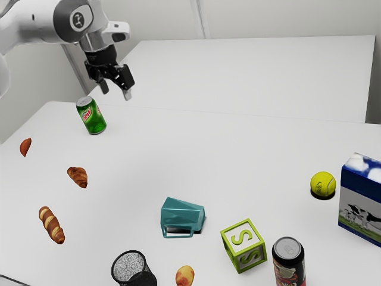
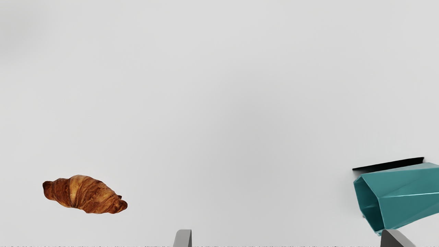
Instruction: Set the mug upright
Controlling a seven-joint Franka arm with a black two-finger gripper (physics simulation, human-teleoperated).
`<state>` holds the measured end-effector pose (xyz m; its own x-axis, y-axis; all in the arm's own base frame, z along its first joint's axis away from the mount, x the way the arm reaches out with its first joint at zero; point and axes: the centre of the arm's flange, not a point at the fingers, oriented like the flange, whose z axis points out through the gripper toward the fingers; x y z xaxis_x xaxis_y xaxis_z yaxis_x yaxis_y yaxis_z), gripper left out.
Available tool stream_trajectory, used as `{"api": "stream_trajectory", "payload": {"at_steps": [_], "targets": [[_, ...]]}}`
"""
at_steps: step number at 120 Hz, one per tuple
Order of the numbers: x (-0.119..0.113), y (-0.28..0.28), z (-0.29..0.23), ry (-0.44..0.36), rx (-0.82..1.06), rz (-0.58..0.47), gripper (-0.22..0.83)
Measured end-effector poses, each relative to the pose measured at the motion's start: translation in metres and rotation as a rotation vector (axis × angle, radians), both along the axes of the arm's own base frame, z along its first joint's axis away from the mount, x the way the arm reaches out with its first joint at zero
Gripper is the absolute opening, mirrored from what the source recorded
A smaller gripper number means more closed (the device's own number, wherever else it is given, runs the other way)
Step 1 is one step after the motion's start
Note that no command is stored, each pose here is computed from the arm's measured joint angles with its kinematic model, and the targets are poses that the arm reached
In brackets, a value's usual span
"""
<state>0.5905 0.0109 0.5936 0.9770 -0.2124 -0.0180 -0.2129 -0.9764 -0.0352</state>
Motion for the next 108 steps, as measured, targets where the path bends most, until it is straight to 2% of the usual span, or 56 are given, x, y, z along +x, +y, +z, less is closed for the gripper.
{"api": "stream_trajectory", "payload": {"at_steps": [19,31,39,61,85,108], "targets": [[-0.024,0.005,-0.009,0.009,-0.039,0.005,0.62],[-0.07,-0.001,-0.025,0.023,-0.127,0.01,0.62],[-0.087,-0.008,-0.031,0.027,-0.199,0.019,0.62],[-0.104,-0.003,-0.085,0.122,-0.483,0.156,0.62],[-0.122,0.002,-0.162,0.257,-0.661,0.274,0.61],[-0.125,-0.003,-0.2,0.271,-0.743,0.283,0.61]]}}
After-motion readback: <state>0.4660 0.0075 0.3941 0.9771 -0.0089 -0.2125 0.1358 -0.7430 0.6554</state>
